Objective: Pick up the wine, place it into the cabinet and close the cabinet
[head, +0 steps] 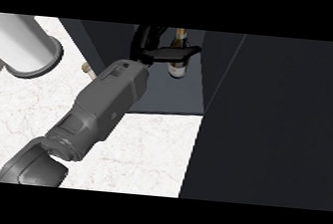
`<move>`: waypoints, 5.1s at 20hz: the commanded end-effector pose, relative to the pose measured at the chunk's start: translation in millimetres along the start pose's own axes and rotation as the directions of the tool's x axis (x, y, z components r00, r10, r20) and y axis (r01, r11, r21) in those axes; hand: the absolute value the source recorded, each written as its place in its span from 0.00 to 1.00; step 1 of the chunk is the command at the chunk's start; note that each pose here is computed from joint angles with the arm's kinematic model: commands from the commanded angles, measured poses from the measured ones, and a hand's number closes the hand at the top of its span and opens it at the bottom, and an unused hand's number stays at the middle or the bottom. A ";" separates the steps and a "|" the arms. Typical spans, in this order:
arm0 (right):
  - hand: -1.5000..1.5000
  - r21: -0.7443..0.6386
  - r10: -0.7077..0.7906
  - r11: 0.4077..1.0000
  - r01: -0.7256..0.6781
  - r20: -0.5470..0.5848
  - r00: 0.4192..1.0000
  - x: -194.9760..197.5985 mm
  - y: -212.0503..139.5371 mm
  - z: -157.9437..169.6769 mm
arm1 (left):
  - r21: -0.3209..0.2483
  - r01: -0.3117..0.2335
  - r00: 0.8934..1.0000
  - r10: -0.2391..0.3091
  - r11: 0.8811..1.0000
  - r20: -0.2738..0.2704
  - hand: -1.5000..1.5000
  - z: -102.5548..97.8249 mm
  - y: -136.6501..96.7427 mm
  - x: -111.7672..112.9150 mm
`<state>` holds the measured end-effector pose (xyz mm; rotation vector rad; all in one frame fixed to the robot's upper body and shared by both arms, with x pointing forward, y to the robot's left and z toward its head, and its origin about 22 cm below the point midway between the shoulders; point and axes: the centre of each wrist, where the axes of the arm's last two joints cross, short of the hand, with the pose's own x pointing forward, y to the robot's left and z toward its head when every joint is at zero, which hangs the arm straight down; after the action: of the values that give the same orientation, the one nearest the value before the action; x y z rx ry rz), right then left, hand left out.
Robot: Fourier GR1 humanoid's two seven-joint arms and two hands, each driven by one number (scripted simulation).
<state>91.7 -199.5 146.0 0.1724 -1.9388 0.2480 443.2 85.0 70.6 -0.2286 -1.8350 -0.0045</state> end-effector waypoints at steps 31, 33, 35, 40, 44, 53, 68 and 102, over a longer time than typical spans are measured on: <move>0.00 -0.059 -0.067 0.996 0.067 0.003 0.998 59.3 -5.3 12.9 | -0.105 -0.269 0.961 0.258 0.957 -0.102 0.00 149.4 14.2 -37.5; 0.00 -0.055 -0.022 0.998 0.022 0.003 1.000 54.9 -6.9 13.1 | -0.103 -0.282 0.958 0.274 0.954 -0.087 0.00 171.5 9.0 -35.6; 0.00 -0.041 -0.034 0.999 0.034 -0.011 0.999 58.0 -8.2 14.2 | -0.090 -0.296 0.953 0.288 0.951 -0.095 0.00 195.0 29.6 -39.7; 0.00 0.009 0.011 1.000 -0.011 -0.006 1.000 44.7 -6.8 8.6 | -0.063 -0.331 0.942 0.326 0.942 -0.077 0.00 215.9 47.4 -30.0; 0.00 0.110 0.008 0.994 -0.004 -0.042 0.999 60.3 -9.3 13.1 | -0.053 -0.331 0.943 0.328 0.942 -0.063 0.00 242.4 81.4 -17.4; 1.00 0.415 -0.055 0.906 0.087 -0.088 0.995 44.2 1.2 18.0 | -0.013 -0.246 0.969 0.246 0.969 0.027 0.00 254.0 128.5 -0.4; 1.00 0.463 -0.102 0.879 0.112 -0.047 0.994 52.0 18.9 15.0 | 0.014 -0.206 0.977 0.205 0.978 0.055 0.00 254.9 215.0 47.3; 1.00 0.475 -0.087 0.875 0.094 -0.036 0.996 47.1 142.5 -184.4 | -0.002 -0.201 0.979 0.201 0.980 0.023 0.00 258.0 265.0 55.8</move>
<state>187.5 -47.4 213.5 0.5776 -1.8227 0.6917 226.0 386.7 28.5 -0.4220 -1.8446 0.1265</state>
